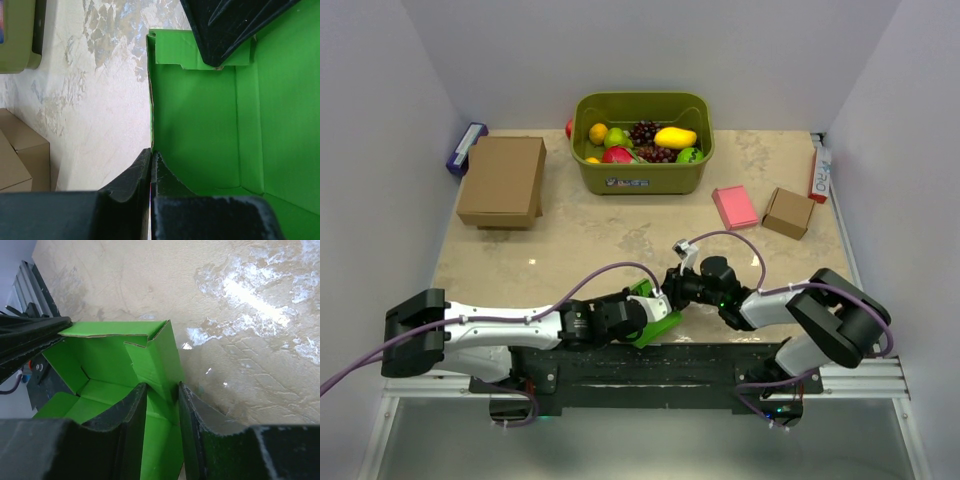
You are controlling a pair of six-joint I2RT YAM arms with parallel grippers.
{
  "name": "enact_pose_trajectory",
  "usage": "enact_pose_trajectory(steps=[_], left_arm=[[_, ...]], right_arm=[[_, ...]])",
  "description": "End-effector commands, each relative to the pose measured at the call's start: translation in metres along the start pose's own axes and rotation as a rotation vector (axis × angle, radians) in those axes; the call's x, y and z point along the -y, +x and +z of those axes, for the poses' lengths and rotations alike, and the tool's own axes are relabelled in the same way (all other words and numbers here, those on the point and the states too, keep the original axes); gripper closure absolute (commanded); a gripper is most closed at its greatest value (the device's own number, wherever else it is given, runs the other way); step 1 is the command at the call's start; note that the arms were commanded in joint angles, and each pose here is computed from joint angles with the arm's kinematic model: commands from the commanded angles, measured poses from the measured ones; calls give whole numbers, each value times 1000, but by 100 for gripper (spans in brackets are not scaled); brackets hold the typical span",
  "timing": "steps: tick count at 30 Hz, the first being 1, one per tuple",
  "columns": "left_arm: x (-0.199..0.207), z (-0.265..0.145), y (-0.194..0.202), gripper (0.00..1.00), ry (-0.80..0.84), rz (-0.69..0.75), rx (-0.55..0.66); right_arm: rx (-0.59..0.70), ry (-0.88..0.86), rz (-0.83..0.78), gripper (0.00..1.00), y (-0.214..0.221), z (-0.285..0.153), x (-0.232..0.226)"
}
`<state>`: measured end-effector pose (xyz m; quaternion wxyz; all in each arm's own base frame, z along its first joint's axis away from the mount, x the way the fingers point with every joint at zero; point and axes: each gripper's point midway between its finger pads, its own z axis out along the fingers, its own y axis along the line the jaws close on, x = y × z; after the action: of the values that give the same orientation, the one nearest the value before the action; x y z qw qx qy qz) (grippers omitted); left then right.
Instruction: Fold the paper box
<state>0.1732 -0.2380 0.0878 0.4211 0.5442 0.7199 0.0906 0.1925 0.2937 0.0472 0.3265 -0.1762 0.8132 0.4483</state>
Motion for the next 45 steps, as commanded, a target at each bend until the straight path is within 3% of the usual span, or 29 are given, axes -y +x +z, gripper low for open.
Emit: enact_pose_trajectory(steps=[1,21,45], left_arm=[[5,-5,-22,100,30,-29,85],[3,-9,-26,100,6,-29,98],[5,-15,-35,100,40,-93,154]], right_arm=[[66,-24,-5,69,-19,6,-9],[132,232,-81,100,-33,1,7],[219,684,-38,100,-28,-11,53]])
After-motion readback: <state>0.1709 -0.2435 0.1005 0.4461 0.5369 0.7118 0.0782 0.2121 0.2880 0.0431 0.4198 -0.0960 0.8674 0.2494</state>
